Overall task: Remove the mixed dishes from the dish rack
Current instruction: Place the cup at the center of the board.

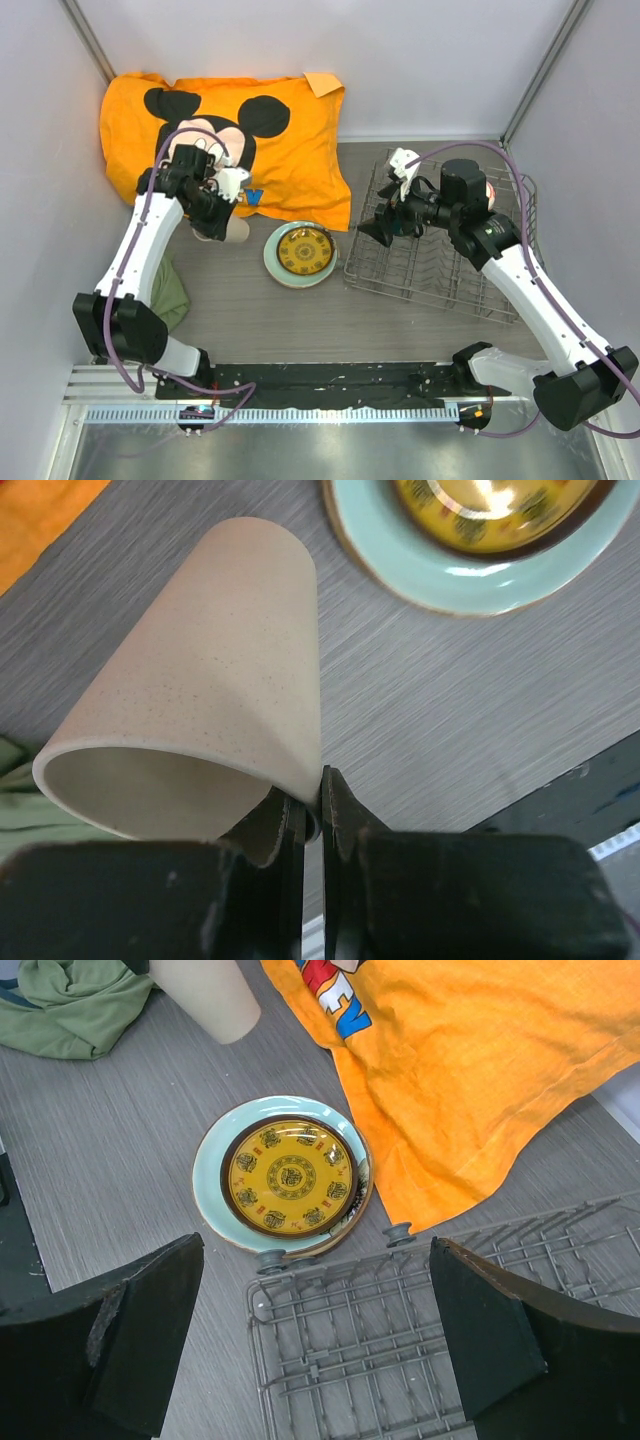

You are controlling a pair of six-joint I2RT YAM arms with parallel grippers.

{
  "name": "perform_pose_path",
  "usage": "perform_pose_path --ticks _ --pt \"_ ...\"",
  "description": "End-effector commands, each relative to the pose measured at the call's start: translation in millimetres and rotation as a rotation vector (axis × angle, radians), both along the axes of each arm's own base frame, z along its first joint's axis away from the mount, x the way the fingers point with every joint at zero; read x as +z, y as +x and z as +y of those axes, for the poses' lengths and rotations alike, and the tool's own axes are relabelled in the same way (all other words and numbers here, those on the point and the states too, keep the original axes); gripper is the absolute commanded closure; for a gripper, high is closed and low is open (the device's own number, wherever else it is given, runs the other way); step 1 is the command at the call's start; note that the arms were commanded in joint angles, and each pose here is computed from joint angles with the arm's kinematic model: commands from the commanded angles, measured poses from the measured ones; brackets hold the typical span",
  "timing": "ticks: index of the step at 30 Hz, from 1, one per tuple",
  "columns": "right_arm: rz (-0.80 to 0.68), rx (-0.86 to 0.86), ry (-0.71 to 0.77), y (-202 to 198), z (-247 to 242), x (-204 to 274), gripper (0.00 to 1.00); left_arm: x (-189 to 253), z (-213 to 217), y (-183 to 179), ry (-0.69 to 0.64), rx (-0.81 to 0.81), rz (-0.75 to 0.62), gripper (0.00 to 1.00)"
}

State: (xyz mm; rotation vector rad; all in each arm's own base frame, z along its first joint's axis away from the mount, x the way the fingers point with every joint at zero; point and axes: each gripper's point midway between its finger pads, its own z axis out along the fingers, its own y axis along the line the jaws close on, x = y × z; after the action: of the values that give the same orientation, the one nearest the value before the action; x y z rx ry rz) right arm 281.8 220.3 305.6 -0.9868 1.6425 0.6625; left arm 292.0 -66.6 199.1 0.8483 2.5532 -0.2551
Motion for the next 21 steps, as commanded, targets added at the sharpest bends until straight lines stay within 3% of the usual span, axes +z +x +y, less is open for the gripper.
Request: perform_pose_path --ticks 1,5,21 --pt "-0.048 -0.005 0.012 0.6 0.0 11.3 0.01 -17.5 25.3 -0.6 0.159 -0.045 0.046 1.0" --pt "-0.049 -0.01 0.011 -0.2 -1.2 10.8 0.0 -41.5 24.2 -0.1 0.218 -0.088 0.14 1.0" --pt "-0.059 -0.024 -0.014 -1.3 -6.5 1.5 0.0 -71.4 2.6 16.4 0.319 -0.166 0.225 1.0"
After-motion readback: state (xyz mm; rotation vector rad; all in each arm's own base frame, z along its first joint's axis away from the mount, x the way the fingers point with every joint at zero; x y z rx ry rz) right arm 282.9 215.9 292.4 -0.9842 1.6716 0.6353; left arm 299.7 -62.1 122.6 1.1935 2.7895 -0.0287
